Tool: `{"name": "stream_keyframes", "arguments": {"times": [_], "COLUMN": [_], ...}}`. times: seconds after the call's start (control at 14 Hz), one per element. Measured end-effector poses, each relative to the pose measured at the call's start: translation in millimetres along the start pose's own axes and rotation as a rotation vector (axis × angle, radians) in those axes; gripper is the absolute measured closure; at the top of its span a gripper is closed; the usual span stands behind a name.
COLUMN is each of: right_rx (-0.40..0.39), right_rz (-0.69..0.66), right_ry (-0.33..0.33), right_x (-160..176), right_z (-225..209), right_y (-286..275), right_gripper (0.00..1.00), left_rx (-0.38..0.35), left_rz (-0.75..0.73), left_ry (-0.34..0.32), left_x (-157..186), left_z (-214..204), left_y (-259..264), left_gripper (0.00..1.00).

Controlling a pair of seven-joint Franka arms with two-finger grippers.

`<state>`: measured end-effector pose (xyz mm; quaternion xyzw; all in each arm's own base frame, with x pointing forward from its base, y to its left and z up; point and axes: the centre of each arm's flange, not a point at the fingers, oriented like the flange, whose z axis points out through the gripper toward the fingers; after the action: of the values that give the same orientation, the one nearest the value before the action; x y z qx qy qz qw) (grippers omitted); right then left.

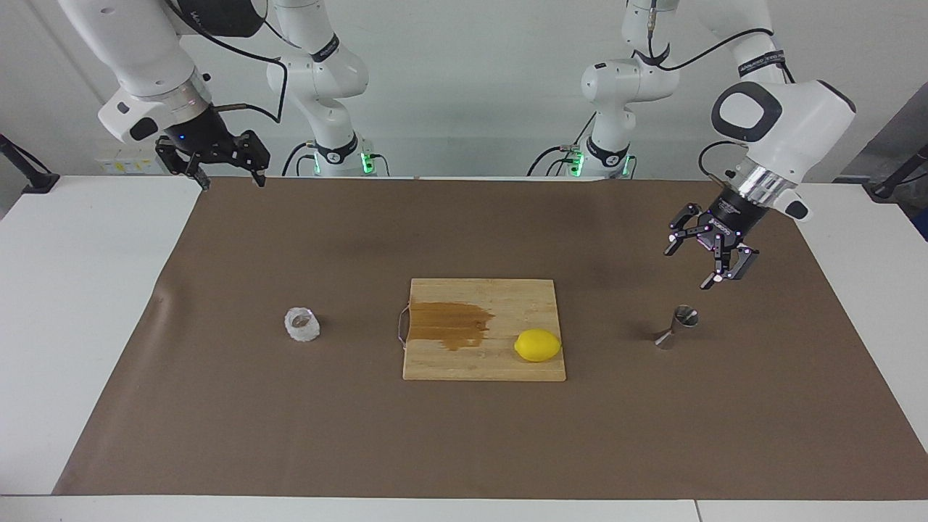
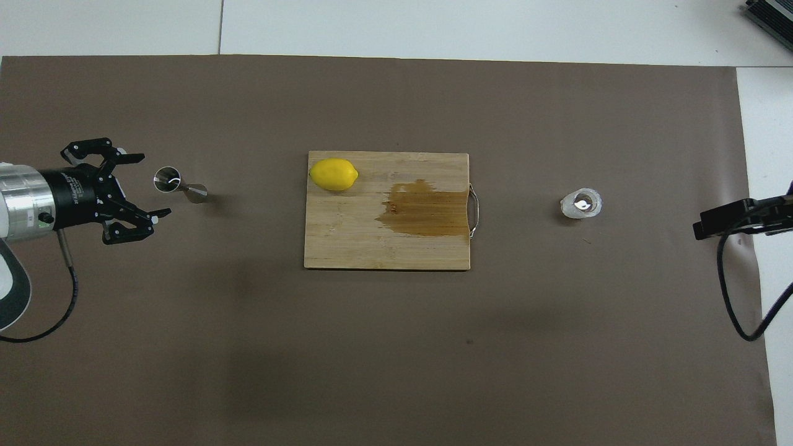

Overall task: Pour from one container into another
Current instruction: 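Move the open left gripper around the small metal cup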

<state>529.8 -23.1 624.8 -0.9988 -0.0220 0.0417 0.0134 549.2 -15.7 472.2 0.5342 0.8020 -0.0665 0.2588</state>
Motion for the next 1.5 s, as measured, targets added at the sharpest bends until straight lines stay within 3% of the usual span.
{"name": "stream_keyframes", "arguments": {"times": [0.43, 0.71, 1.07, 1.5], "right_rx": [0.0, 0.0, 0.0, 0.0], "right_rz": [0.0, 0.0, 0.0, 0.0], "right_ry": [0.0, 0.0, 0.0, 0.0], "right_x": [0, 0, 0, 0], "right_z": [0, 0, 0, 0], "right_y": [0, 0, 0, 0], "right_gripper": [0.0, 0.0, 0.0, 0.0], "left_rx": [-0.142, -0.175, -0.221, -0.264], "left_rz": [-0.373, -0.602, -0.757, -0.829], "left_ry": [-0.029, -0.073, -0.112, -0.101], "left_x": [30, 47, 53, 71], "left_z": [24, 35, 57, 72], "left_y": [-12, -18, -32, -31], "left_gripper": [0.0, 0.0, 0.0, 0.0]}}
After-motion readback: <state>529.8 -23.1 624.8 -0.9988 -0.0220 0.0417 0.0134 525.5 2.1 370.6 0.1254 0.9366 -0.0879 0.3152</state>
